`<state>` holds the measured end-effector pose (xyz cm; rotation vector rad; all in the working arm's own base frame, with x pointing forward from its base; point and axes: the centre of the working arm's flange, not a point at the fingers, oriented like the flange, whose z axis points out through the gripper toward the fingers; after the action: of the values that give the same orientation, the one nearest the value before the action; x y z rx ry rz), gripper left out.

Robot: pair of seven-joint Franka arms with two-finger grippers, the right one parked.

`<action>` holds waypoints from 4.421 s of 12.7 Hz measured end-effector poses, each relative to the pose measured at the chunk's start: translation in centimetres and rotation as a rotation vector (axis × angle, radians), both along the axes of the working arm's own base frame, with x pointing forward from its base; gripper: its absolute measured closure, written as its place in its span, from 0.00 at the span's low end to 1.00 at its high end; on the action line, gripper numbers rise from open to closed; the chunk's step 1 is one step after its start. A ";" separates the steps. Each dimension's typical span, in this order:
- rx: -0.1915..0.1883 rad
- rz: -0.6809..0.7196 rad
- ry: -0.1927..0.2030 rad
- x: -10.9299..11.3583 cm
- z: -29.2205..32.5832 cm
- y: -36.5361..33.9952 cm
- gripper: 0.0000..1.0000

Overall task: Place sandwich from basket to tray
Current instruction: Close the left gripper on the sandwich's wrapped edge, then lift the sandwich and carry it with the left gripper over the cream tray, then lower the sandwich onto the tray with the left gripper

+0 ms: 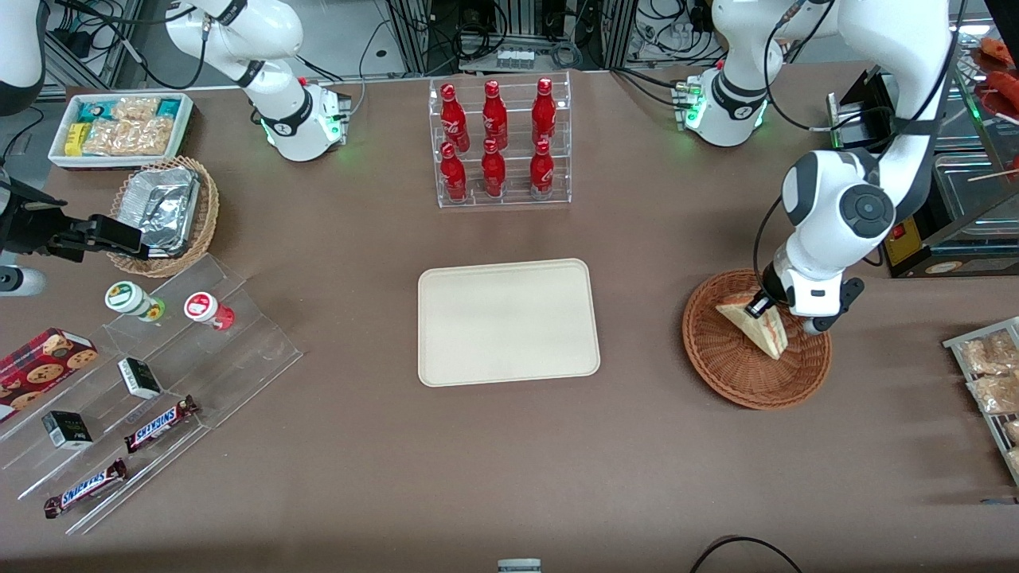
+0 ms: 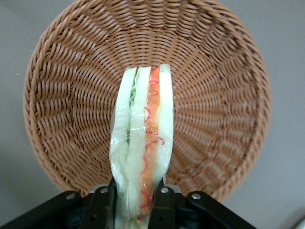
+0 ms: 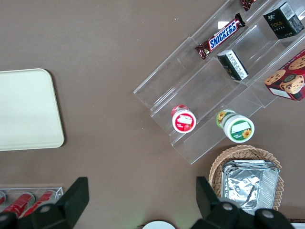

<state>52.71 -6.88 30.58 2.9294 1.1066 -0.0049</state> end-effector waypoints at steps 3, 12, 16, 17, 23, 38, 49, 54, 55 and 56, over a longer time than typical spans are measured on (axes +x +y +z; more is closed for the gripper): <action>0.003 -0.052 0.060 1.7 4.5 -3.0 0.85; -0.040 -0.282 0.079 1.7 6.7 -16.3 0.85; -0.063 -0.395 0.098 1.3 5.8 -22.7 0.85; -0.068 -0.426 0.097 1.1 5.8 -24.2 0.85; -0.082 -0.556 0.079 0.1 3.6 -35.2 0.85; -0.059 -0.603 0.071 0.2 -4.5 -45.4 0.85; -0.041 -0.555 0.084 -0.6 -6.2 -46.4 0.85; -0.038 -0.550 0.082 -0.5 -6.4 -46.5 0.63; -0.041 -0.549 0.077 -0.4 -6.1 -46.6 0.55; -0.044 -0.548 0.071 -0.2 -5.8 -46.6 0.42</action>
<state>52.52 -53.51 24.77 3.1016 0.2715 -0.1346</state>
